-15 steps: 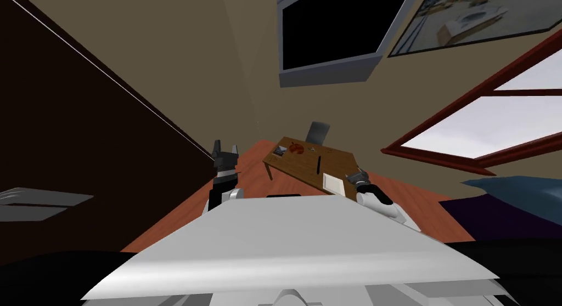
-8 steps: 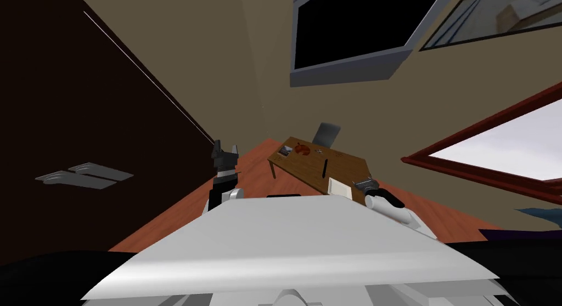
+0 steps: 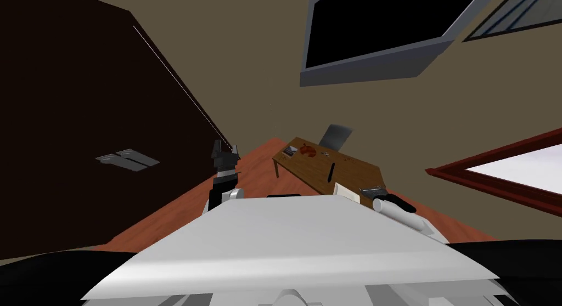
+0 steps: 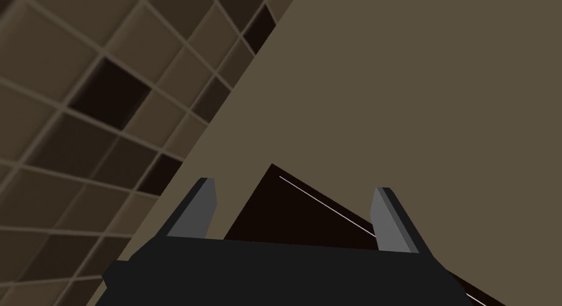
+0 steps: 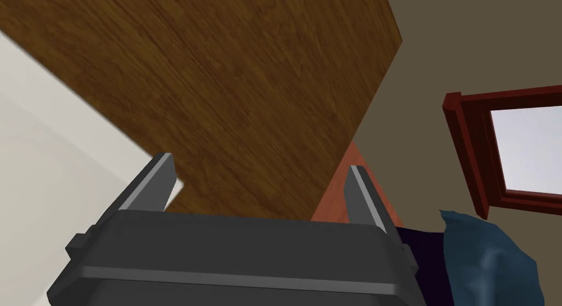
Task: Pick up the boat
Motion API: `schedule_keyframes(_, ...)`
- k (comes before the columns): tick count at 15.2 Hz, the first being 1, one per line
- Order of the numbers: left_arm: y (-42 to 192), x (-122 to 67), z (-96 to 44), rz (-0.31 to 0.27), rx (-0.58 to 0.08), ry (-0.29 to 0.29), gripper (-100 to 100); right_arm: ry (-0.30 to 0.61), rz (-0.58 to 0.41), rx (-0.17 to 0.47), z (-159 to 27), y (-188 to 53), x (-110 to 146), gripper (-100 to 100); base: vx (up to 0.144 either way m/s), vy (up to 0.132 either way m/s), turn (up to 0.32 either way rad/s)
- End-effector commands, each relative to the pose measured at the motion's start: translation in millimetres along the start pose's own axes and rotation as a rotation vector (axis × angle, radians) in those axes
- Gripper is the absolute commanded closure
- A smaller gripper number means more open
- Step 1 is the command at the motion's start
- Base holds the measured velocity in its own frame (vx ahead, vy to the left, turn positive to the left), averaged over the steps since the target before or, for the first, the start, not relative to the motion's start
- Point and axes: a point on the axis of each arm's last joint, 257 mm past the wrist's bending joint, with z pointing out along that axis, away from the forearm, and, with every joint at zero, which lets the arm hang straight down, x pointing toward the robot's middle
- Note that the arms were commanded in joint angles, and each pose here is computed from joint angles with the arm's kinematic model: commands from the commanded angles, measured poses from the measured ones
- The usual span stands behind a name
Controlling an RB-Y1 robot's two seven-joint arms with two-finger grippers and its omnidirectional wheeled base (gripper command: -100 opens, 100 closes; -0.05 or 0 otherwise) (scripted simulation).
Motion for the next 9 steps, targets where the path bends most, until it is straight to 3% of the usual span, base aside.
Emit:
schedule_keyframes(1,0,0.0,0.0,0.000,0.000,0.000,0,-0.056,0.088,0.012,3.7,8,-21,-100,-0.003,0.000,0.207)
schedule_keyframes(3,0,0.1,0.1,0.000,0.000,0.000,0,-0.086,0.094,0.021,4.3,2,-36,-100,-0.002,-0.007,0.266)
schedule_keyframes(4,0,0.0,0.0,0.000,0.000,0.000,0,-0.134,0.177,0.030,4.6,9,-53,-100,0.000,-0.007,0.343)
schedule_keyframes(5,0,0.1,0.1,0.000,0.000,0.000,0,-0.157,0.183,0.037,4.4,5,-65,-100,0.000,-0.012,0.359)
schedule_keyframes(8,0,0.1,0.1,0.000,0.000,0.000,0,-0.252,0.342,0.045,1.7,14,-102,-100,0.004,-0.021,0.374)
schedule_keyframes(9,0,0.1,0.1,0.000,0.000,0.000,0,-0.285,0.368,0.059,-0.5,7,-113,-100,0.004,-0.025,0.353)
